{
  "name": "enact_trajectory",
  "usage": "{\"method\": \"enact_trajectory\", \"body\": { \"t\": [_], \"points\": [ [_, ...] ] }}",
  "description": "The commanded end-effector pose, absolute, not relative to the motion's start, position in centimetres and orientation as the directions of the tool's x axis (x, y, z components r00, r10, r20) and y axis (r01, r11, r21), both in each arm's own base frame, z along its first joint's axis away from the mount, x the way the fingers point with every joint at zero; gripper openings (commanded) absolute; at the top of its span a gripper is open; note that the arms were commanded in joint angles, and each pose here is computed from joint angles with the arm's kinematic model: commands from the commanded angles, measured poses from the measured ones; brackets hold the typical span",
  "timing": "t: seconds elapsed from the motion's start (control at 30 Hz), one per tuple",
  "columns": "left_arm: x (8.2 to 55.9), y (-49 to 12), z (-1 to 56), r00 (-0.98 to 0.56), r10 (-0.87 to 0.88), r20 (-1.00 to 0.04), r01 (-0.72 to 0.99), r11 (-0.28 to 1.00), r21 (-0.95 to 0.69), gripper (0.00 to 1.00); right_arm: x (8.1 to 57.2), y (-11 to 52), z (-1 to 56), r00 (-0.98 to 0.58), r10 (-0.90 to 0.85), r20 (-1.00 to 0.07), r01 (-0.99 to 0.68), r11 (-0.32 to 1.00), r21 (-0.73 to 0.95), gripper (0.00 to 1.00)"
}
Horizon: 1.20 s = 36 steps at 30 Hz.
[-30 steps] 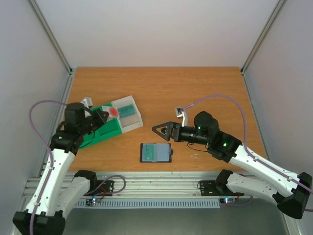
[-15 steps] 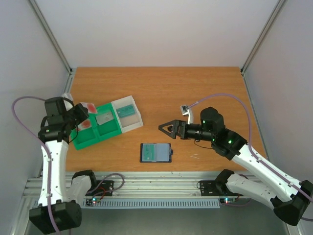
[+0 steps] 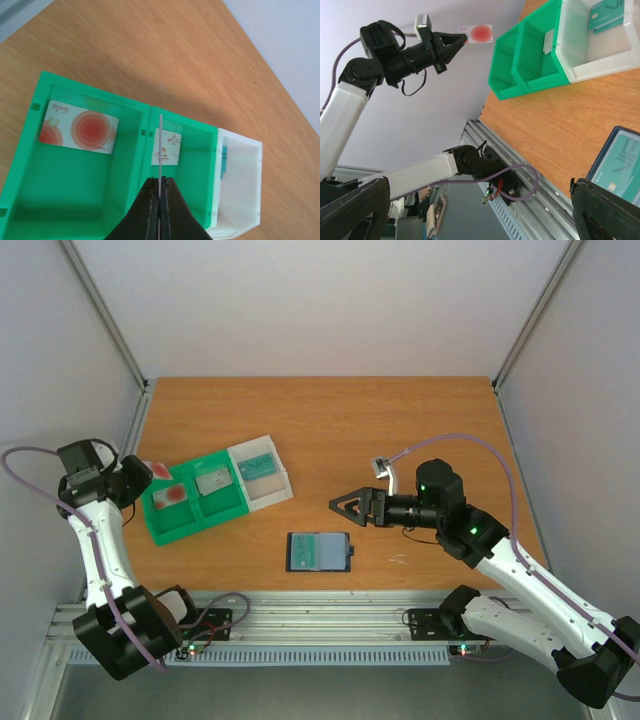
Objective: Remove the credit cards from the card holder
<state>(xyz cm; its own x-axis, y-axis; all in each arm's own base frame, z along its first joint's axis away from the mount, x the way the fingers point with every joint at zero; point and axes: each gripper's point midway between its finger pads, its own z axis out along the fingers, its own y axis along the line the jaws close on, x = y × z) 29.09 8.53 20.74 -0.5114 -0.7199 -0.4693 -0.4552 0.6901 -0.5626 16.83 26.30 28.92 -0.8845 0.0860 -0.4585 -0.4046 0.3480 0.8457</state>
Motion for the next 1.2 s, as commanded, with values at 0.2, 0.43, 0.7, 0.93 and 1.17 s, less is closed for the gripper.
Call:
{"method": "enact_trajectory", "body": {
  "t": [0.2,0.43,0.7,0.93,1.17],
  "points": [
    [29.3,8.7,16.2,-0.585,-0.755,-0.297,-0.5,0.624,-0.6,0.0,16.7,26.4,28.0,-0.896,0.095,-0.433,-0.383,0.324,0.865,0.98],
    [30.2,8.7,14.0,-0.628,-0.722,-0.292,-0.463,0.648,-0.605,0.0,16.8,26.1,27.2,-0.891,0.12,-0.438,-0.38,0.329,0.864,0.98],
    [30.8,10.1,12.2,-0.606,-0.748,-0.27,-0.526,0.632,-0.57,0.0,16.9,25.9,27.4,-0.883,0.111,-0.456,-0.392,0.358,0.847,0.98],
    [31.3,11.8,11.2,-0.61,-0.743,-0.274,-0.565,0.651,-0.506,0.01,17.1,25.4,28.1,-0.867,0.131,-0.48,-0.405,0.377,0.833,0.98],
    [33.4,11.0,10.8,-0.645,-0.705,-0.294,-0.542,0.693,-0.475,0.04,17.5,25.3,28.6,-0.848,0.149,-0.509,-0.425,0.383,0.82,0.99]
  ]
}}
